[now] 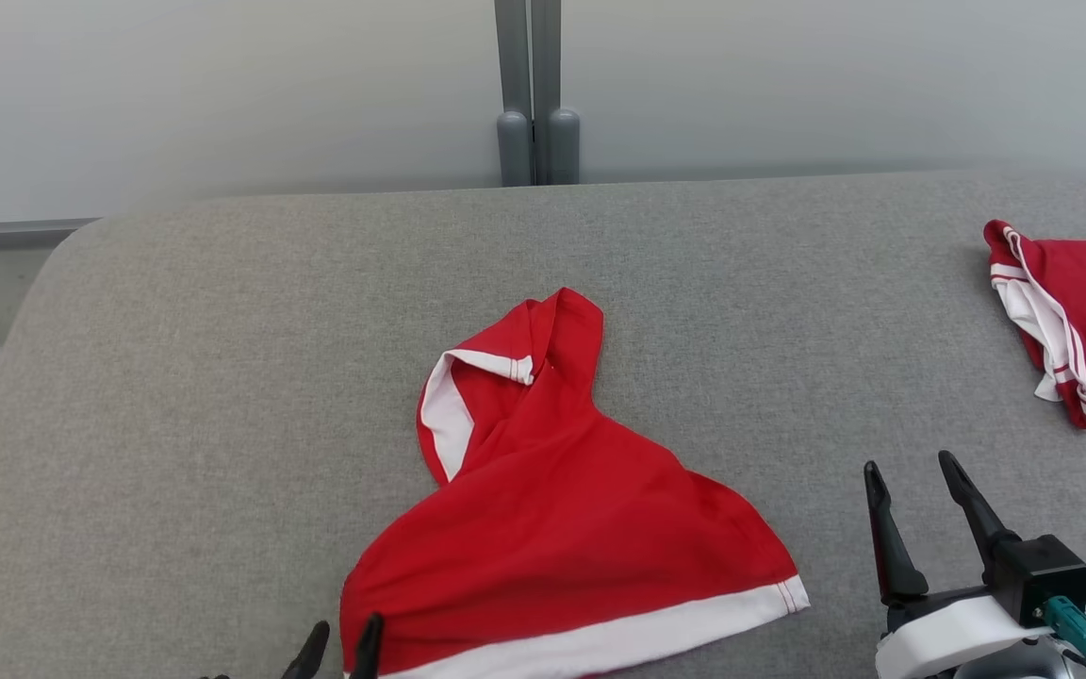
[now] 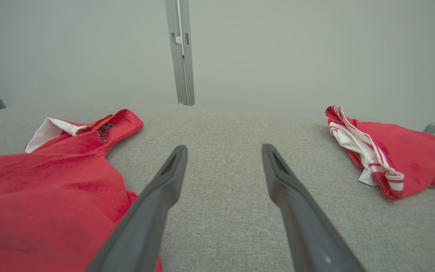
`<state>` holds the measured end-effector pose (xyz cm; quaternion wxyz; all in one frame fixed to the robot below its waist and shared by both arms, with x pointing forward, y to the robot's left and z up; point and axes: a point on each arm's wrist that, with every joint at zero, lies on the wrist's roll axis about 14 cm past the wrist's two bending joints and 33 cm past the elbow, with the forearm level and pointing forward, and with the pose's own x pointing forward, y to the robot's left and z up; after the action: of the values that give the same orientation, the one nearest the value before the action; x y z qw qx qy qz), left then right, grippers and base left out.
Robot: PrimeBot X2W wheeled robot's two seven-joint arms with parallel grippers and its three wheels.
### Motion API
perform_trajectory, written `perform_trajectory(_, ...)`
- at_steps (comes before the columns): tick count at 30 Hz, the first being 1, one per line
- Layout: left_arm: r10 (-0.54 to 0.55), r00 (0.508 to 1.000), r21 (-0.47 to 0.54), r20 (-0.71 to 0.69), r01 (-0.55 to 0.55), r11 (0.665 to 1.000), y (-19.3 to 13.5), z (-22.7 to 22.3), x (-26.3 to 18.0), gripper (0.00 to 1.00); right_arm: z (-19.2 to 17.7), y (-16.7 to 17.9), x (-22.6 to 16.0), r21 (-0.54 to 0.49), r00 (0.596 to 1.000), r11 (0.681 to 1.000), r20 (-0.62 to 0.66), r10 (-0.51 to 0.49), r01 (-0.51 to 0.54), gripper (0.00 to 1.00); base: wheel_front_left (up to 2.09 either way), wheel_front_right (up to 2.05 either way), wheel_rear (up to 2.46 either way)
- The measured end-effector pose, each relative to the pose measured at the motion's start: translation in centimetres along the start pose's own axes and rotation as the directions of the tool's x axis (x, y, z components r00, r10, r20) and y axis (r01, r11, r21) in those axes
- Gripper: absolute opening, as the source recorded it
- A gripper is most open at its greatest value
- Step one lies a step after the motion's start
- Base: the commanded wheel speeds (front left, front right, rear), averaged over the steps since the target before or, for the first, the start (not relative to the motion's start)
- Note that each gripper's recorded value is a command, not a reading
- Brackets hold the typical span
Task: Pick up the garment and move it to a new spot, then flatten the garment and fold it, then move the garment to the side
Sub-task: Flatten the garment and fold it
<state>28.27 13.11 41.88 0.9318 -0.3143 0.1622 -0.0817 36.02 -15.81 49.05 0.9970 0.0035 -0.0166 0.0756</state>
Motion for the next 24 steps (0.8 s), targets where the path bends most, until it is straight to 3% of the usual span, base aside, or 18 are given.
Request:
perform_trajectory(3,0.023,0.995,0.049,0.095,-0.028,0.998,0.6,2.3,0.3,1.0,0.7,0.0,0.0,-0.015,1.0,1.0,0.02,0.005,-0.005,1.0,0.0,0.0,0.0)
perform_trajectory(5,0.047,0.987,0.138,0.152,-0.069,0.988,1.6,4.3,0.5,1.0,1.1,-0.1,0.0,-0.023,1.0,1.0,0.031,0.006,-0.005,1.0,0.0,0.0,0.0)
perform_trajectory(11,0.043,0.954,0.355,0.295,-0.152,0.923,1.3,8.3,0.5,1.0,2.0,-1.1,-0.5,-0.046,0.998,0.999,0.057,-0.02,0.022,1.0,0.0,0.0,0.0)
perform_trajectory(17,0.107,0.932,0.362,0.346,-0.238,0.901,2.4,8.6,0.2,1.0,1.5,-1.3,-0.4,-0.056,0.999,0.998,0.042,-0.024,0.026,1.0,0.0,0.0,0.0)
perform_trajectory(24,0.134,0.94,0.37,0.313,-0.251,0.895,3.5,7.3,-0.6,1.0,0.5,-1.1,-0.6,-0.044,1.0,0.999,0.01,-0.028,0.028,1.0,0.0,0.0,0.0)
